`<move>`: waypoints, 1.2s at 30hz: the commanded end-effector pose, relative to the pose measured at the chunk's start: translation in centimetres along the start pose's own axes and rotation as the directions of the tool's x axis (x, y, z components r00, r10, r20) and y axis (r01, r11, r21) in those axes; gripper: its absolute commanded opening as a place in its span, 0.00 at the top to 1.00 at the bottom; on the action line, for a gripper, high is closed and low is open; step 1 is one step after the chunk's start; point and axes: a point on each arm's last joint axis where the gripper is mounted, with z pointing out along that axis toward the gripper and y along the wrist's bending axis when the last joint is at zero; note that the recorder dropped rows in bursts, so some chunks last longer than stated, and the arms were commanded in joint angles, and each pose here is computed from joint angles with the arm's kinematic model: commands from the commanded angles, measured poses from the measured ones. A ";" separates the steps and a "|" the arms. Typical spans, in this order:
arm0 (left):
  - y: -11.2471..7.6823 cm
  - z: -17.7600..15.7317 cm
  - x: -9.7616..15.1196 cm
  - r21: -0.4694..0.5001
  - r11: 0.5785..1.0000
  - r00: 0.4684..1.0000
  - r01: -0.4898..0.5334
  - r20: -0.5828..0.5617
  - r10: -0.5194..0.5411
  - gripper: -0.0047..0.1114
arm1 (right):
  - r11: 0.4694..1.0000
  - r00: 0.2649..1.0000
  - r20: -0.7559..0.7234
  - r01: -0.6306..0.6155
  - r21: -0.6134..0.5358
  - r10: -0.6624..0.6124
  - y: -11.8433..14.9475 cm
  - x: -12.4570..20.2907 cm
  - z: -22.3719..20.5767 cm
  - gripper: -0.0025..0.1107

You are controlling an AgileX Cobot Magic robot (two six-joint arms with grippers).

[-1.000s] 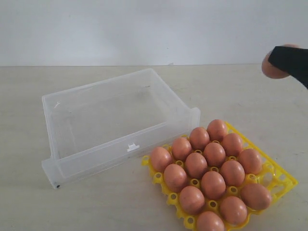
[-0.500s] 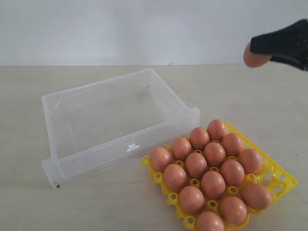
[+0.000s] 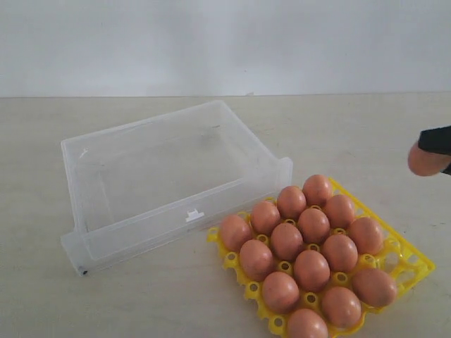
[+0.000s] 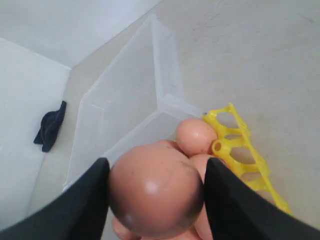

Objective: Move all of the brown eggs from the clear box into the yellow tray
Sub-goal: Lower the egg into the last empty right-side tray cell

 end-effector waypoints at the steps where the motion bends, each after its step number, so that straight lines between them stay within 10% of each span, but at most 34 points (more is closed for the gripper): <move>1: 0.0 0.0 0.0 -0.002 1.000 1.000 0.004 0.006 -0.004 0.92 | 1.000 1.000 -0.031 -0.006 -0.020 0.006 0.0 2.5 0.4 0.98; 8: 0.0 0.0 0.0 -0.002 1.000 1.000 0.004 0.006 -0.004 0.92 | 0.948 0.945 -0.108 0.297 -0.113 -0.309 1.0 6.5 2.0 0.98; 36: 0.0 0.0 0.0 -0.002 1.000 1.000 0.004 0.006 -0.004 0.92 | 0.911 0.917 -0.242 0.366 0.191 -0.318 -1.8 9.8 1.6 0.98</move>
